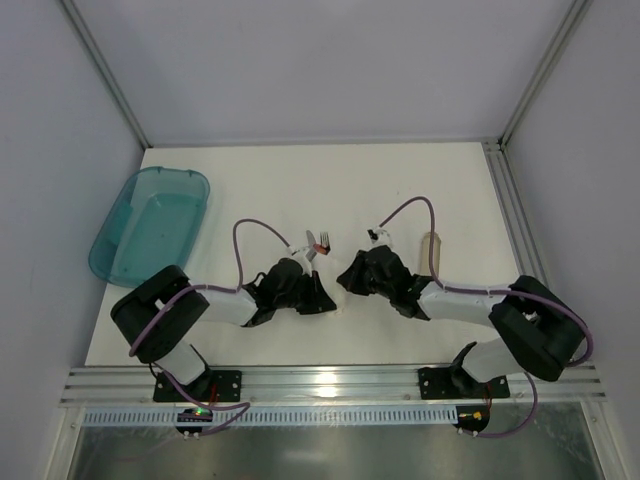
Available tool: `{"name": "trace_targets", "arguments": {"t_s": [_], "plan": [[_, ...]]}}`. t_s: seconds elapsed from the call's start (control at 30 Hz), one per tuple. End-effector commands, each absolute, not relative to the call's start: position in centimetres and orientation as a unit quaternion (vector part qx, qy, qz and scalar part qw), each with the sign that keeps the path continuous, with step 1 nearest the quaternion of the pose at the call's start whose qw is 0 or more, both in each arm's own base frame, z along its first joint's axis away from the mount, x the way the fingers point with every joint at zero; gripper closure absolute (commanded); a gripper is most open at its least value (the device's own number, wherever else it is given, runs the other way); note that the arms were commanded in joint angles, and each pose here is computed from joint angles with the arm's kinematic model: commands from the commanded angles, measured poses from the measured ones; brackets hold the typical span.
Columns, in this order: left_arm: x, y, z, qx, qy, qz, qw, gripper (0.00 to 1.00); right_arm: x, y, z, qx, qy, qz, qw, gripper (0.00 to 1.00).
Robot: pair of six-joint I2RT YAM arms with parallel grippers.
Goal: Place the utensils on the paper napkin and roll it up
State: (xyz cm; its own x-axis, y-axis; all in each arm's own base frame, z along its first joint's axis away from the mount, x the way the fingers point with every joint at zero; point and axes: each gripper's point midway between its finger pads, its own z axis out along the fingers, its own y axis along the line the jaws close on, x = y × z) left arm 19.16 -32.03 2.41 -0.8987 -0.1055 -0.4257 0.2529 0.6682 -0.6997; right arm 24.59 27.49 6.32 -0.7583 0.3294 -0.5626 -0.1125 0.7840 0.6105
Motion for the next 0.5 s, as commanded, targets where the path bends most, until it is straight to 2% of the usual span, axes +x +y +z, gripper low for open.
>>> {"name": "trace_targets", "arguments": {"t_s": [0.0, 0.17, 0.47], "plan": [[18.1, -30.6, 0.3, 0.052, 0.905, -0.367, 0.207, 0.91, 24.8, 30.4, 7.5, -0.005, 0.858, 0.389, 0.334, 0.96], [17.8, -30.1, 0.2, 0.055, 0.907, -0.362, 0.208, 0.91, 24.1, 31.0, 6.1, -0.013, 0.848, 0.420, 0.322, 0.96], [17.8, -30.5, 1.3, 0.070, 0.903, -0.369, 0.210, 0.89, 22.1, 28.4, 0.6, 0.019, 0.874, 0.388, 0.293, 0.96]]}}
